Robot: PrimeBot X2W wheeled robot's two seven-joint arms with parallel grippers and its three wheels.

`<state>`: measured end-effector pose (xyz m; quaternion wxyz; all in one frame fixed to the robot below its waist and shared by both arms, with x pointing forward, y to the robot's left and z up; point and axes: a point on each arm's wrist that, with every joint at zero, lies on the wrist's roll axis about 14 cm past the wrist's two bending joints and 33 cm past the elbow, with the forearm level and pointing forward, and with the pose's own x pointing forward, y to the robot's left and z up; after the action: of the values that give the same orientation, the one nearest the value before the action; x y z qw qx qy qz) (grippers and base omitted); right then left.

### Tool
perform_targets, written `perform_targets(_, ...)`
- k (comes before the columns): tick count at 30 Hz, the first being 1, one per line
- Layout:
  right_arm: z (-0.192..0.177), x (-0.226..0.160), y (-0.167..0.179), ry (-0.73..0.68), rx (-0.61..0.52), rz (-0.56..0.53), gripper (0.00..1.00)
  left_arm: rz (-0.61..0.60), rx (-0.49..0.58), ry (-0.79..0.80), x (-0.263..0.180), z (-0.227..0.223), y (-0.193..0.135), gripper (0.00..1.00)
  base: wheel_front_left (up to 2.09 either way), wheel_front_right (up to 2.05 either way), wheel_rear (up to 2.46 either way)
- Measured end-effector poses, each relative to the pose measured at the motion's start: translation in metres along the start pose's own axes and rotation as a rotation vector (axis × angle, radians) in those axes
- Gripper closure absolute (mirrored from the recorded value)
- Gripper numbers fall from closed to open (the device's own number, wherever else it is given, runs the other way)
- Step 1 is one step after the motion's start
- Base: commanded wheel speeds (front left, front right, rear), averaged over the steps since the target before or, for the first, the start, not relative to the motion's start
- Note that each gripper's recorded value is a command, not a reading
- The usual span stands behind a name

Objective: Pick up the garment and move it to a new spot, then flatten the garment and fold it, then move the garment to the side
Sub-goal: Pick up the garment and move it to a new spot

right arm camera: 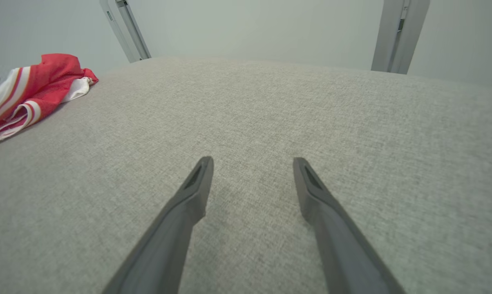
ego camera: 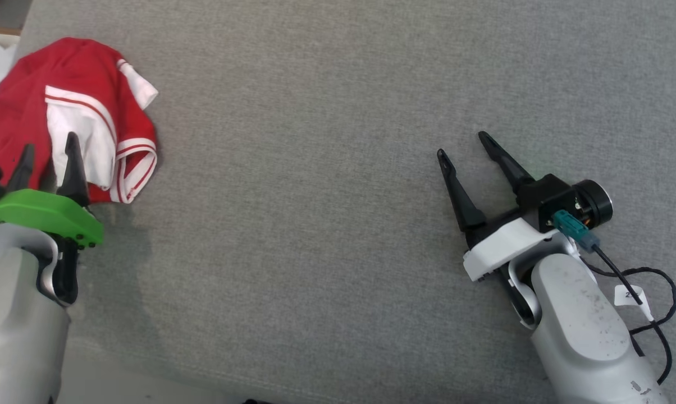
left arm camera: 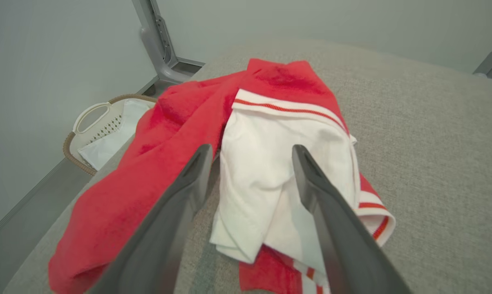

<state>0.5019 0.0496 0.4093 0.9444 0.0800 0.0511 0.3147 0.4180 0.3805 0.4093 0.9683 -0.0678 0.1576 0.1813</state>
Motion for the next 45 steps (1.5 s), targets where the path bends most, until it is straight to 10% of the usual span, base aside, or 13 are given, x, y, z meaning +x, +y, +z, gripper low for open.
perform_targets(7,-0.005,-0.004,-0.023,-0.003,0.004,-0.055,0.0,0.029,-0.011,0.178,0.011,-0.056,-0.001,0.0,0.0,0.0,0.0)
perform_targets(8,-0.005,-0.006,-0.027,-0.004,0.005,-0.064,0.0,0.026,-0.013,0.19,0.011,-0.06,-0.002,0.66,0.0,0.0,0.0)
perform_targets(9,-0.005,-0.008,-0.03,-0.003,0.006,-0.073,0.0,0.019,-0.007,0.198,0.012,-0.063,-0.004,1.0,0.0,0.0,0.0)
perform_targets(26,0.023,-0.051,-0.033,-0.02,0.049,-0.146,0.0,-0.259,0.105,-0.365,0.005,0.127,-0.083,1.0,0.0,0.0,0.0)
perform_targets(45,0.063,-0.164,-0.098,-0.099,0.034,-0.451,0.0,-1.06,0.051,-0.331,-0.1,0.072,-0.382,1.0,0.0,0.0,0.0)
